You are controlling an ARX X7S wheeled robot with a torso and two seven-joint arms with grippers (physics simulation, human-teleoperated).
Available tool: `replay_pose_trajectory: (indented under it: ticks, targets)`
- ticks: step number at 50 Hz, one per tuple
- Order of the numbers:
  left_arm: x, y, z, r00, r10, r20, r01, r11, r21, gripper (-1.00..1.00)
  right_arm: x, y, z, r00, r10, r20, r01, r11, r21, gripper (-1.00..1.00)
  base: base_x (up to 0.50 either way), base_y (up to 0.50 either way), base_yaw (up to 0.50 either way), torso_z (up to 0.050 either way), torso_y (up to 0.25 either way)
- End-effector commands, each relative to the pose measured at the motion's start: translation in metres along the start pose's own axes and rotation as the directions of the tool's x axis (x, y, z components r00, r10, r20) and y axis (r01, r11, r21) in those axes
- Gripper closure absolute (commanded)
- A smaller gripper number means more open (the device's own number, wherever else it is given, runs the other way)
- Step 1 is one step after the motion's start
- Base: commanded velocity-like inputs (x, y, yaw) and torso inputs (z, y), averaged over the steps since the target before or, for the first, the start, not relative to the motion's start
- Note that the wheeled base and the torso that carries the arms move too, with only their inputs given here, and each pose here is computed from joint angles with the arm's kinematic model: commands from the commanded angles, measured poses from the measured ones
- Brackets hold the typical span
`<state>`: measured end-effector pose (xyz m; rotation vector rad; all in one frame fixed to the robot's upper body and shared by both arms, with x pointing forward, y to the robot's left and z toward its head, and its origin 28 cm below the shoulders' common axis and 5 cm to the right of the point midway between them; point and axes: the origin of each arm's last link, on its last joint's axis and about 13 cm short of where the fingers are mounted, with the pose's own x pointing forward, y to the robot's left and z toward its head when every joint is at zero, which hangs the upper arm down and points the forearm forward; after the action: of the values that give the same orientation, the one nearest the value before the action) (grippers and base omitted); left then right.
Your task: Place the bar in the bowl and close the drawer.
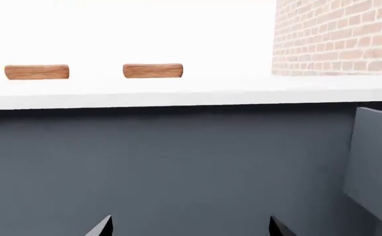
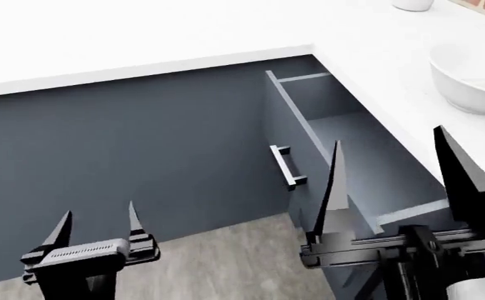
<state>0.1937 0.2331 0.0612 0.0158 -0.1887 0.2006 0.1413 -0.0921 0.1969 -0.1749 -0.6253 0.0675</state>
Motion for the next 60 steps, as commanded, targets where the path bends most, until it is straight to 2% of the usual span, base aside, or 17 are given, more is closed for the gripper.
replay_pose_trajectory:
  ticks: [1,9,22,30,51,60]
  targets:
    - [-0.009,0.025,0.008,0.973,0.229,0.041,-0.227,0.973,-0.034,-1.0,0.018,0.019,-0.018,0.99,0.112,-0.09,-0.107,0.993,0.058,-1.0,0.0,0.0,0.0,0.0,0.0]
    - [-0.01,0.028,0.01,0.967,0.251,0.046,-0.249,0.968,-0.036,-1.0,0.028,0.032,-0.029,0.967,0.194,-0.164,-0.18,0.979,0.099,-1.0,0.0,0.0,0.0,0.0,0.0]
    - [-0.013,0.032,0.008,0.961,0.274,0.041,-0.272,0.962,-0.035,-1.0,0.027,0.054,-0.042,0.914,0.31,-0.26,-0.293,0.95,0.103,-1.0,0.0,0.0,0.0,0.0,0.0]
    - [-0.013,0.032,0.006,0.961,0.276,0.037,-0.274,0.961,-0.035,-1.0,0.025,0.061,-0.047,0.887,0.349,-0.302,-0.326,0.937,0.125,-1.0,0.0,0.0,0.0,0.0,0.0]
    - [-0.012,0.032,0.005,0.961,0.273,0.033,-0.272,0.962,-0.038,-1.0,0.024,0.062,-0.078,0.823,0.36,-0.44,-0.253,0.925,0.283,-1.0,0.0,0.0,0.0,0.0,0.0]
    - [-0.01,0.031,0.004,0.962,0.272,0.031,-0.271,0.962,-0.037,-1.0,0.02,0.061,-0.089,0.803,0.346,-0.485,-0.214,0.927,0.307,-1.0,0.0,0.0,0.0,0.0,0.0]
